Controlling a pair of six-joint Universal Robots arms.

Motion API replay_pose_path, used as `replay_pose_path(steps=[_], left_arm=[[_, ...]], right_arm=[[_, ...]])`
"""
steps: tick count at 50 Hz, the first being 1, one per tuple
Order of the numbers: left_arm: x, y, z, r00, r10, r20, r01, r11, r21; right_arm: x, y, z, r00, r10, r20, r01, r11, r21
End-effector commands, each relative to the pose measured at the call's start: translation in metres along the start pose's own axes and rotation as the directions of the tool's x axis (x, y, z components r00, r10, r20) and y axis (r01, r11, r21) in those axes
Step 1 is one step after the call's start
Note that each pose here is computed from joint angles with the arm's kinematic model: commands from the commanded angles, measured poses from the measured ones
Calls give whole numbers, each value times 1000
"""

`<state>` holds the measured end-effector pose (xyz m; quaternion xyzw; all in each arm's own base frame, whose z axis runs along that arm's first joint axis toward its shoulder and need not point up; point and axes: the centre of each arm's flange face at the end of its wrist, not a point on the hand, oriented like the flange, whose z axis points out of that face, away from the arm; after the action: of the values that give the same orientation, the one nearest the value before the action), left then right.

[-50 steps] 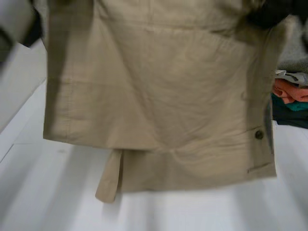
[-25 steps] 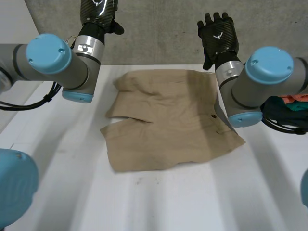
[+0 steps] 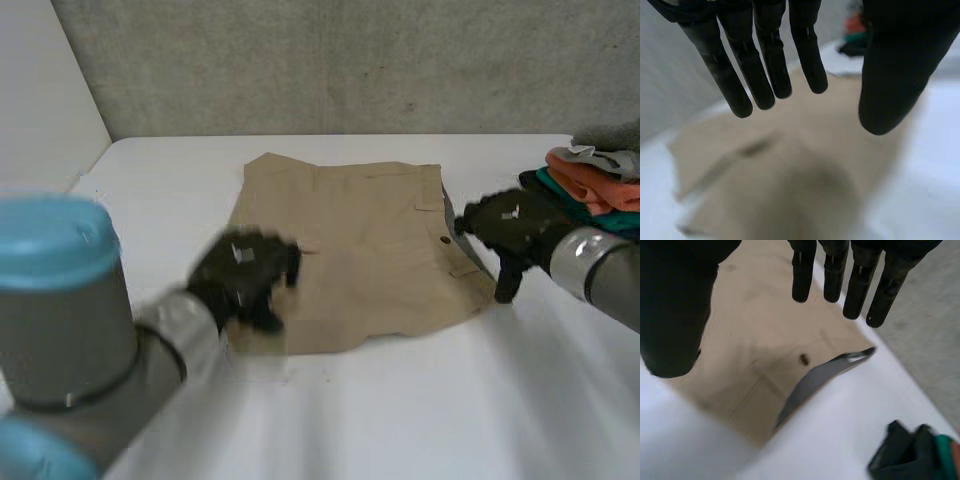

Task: Fold the laundry.

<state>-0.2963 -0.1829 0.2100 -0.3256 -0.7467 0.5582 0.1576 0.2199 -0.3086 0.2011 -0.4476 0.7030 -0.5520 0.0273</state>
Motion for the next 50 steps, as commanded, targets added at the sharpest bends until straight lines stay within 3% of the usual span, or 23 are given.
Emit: replay_pose_path(steps=[1,6,16,24,32,50], left_arm=[[27,40,-17,993,-91,-74,79,985,-151],[28,57,0,992,-106,-68,91,977,-191],[9,58,37,995,-98,-6,97,990,-101],[-3,56,54,995,-15,103,21,998,-55],[-9,66,66,987,89,132,-79,994,-78],[-18,69,95,977,129,171,-130,991,-3]], right_arm=[[-18,39,14,990,-54,133,53,999,10],[-25,56,29,988,-53,143,51,999,16],[-31,71,45,990,-75,123,71,997,38],[-25,72,52,993,-94,74,90,994,56],[-24,72,56,993,-89,71,85,994,61],[-26,64,56,998,-43,42,41,999,35]])
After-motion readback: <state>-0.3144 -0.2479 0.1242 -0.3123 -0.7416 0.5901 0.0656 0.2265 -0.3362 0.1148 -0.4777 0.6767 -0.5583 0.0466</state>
